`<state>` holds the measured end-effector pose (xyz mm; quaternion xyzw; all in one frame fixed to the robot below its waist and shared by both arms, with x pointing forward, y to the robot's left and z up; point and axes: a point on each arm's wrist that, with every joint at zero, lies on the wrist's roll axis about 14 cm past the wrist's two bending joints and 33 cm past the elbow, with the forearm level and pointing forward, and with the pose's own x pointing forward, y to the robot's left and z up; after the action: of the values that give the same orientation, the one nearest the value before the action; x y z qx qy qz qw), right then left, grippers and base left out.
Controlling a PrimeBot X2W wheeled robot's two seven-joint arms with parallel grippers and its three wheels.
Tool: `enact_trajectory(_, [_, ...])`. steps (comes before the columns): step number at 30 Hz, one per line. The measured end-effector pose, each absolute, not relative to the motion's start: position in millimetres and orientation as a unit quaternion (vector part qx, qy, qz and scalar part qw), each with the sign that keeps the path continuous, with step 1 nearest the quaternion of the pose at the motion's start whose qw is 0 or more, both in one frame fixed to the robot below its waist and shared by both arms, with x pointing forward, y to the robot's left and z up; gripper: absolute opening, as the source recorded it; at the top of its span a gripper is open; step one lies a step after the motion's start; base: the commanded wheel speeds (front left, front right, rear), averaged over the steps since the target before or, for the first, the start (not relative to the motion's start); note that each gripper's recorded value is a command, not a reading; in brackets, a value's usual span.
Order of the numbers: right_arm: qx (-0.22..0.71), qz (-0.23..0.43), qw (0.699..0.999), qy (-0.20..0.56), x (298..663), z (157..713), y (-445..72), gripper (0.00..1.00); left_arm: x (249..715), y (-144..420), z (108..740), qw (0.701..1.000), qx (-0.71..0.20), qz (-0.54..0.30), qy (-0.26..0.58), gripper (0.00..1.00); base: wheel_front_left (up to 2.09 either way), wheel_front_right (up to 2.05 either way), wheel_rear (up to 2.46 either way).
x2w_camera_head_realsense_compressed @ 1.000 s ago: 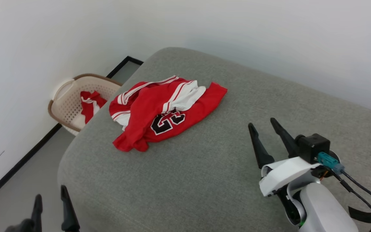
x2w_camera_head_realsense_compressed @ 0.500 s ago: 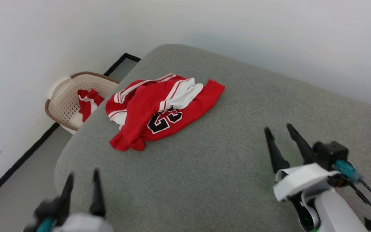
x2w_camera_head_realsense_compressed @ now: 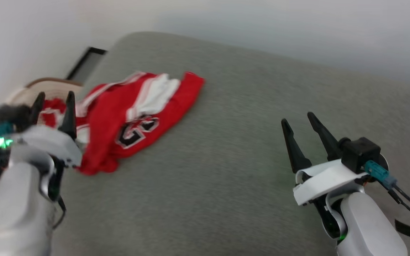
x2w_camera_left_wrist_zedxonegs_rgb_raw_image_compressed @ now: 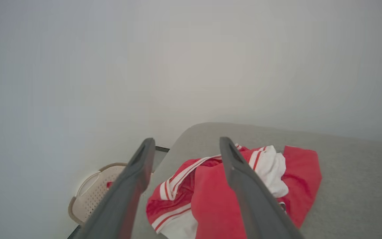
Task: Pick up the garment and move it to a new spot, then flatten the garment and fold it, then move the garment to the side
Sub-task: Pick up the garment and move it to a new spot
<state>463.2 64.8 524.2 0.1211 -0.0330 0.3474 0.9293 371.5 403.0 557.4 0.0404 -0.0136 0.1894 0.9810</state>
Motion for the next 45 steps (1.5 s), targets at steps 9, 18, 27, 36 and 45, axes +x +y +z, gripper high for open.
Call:
enact_trajectory(9, [0.132, 0.263, 0.956, -0.005, 483.7, 489.6, -0.2, 1.00, 447.7, 373.1, 469.7, 0.961, -0.050, 0.112, 0.249, 1.00, 0.00, 0.00, 0.00])
enact_trajectory(18, [0.130, 0.211, 0.968, 0.026, 489.7, 455.9, -41.4, 1.00, 447.3, 344.3, 388.9, 0.887, -0.085, 0.061, 0.450, 1.00, 0.00, 0.00, 0.00])
enact_trajectory(27, [0.121, 0.198, 0.972, 0.039, 498.0, 436.5, -53.5, 1.00, 460.0, 340.4, 354.0, 0.870, -0.095, 0.063, 0.480, 0.30, 0.00, 0.00, 0.00])
enact_trajectory(36, [0.126, 0.204, 0.971, 0.024, 485.0, 455.9, -50.7, 1.00, 469.7, 345.7, 380.6, 0.912, -0.048, 0.055, 0.404, 0.00, 0.00, 0.00, 0.00])
enact_trajectory(45, [0.143, 0.183, 0.973, -0.003, 461.0, 489.6, -64.0, 1.00, 498.2, 321.1, 489.0, 0.974, -0.037, 0.003, 0.225, 0.00, 0.00, 0.00, 0.00])
